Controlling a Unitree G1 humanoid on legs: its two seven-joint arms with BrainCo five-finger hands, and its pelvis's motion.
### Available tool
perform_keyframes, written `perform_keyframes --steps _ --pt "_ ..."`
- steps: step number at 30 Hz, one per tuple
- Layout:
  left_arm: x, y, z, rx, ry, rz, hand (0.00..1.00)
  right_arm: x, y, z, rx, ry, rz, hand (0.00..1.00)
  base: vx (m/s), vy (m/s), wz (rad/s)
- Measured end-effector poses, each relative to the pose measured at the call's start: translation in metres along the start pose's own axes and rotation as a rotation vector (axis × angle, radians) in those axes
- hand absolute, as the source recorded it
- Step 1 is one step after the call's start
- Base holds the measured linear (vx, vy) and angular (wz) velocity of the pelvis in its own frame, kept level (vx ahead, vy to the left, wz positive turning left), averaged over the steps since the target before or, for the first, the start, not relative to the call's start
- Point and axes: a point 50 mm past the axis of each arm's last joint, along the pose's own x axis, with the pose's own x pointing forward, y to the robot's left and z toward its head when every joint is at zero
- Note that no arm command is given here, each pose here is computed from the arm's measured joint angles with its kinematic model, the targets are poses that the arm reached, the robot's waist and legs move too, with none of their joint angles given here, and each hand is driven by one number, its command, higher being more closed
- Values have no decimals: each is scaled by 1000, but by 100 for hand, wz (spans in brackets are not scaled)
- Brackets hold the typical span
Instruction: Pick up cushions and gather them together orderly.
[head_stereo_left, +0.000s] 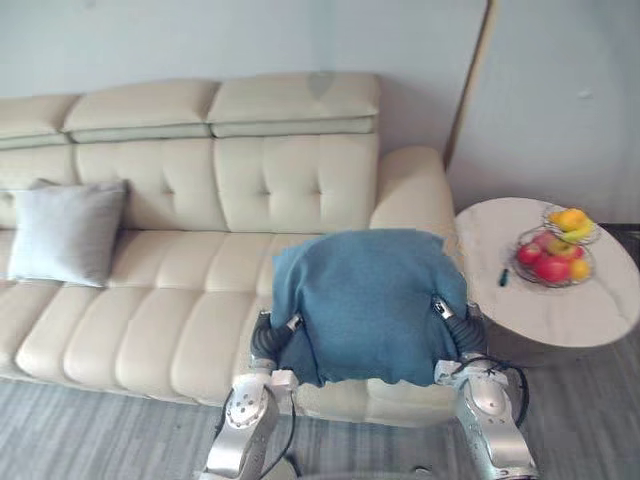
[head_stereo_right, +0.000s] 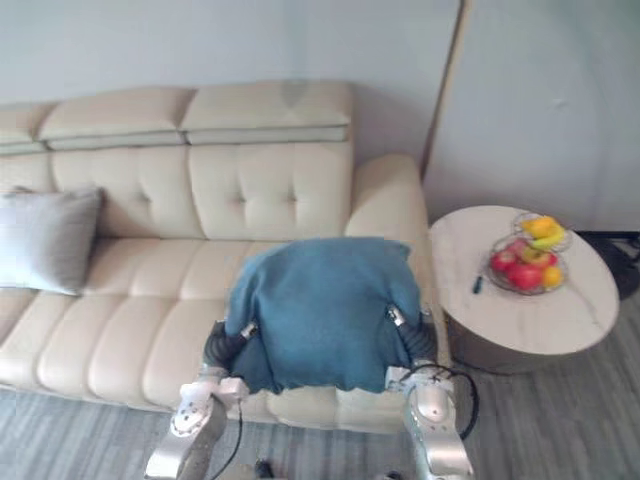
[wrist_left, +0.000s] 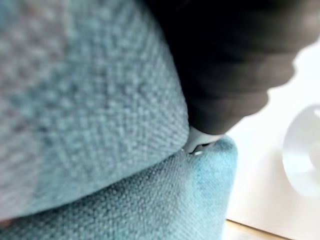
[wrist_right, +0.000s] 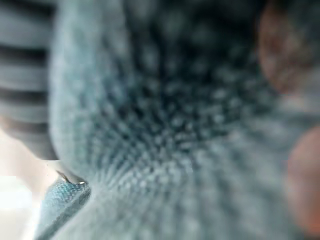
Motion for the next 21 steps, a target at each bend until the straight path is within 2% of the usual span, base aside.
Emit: perform_keyframes --steps 3,10,17,21 --pt "2 6 -2 51 18 -12 100 -1 2 -10 15 48 -18 100 -42 354 34" --pt "0 5 -10 61 51 -25 100 -11 -1 -22 22 103 -38 100 -28 240 37" --pt "-1 4 -11 87 59 -48 100 -15 -4 -24 32 115 -38 100 95 11 38" --pt "1 -14 -10 52 49 -82 100 -26 -16 -13 31 76 -89 100 308 -121 61"
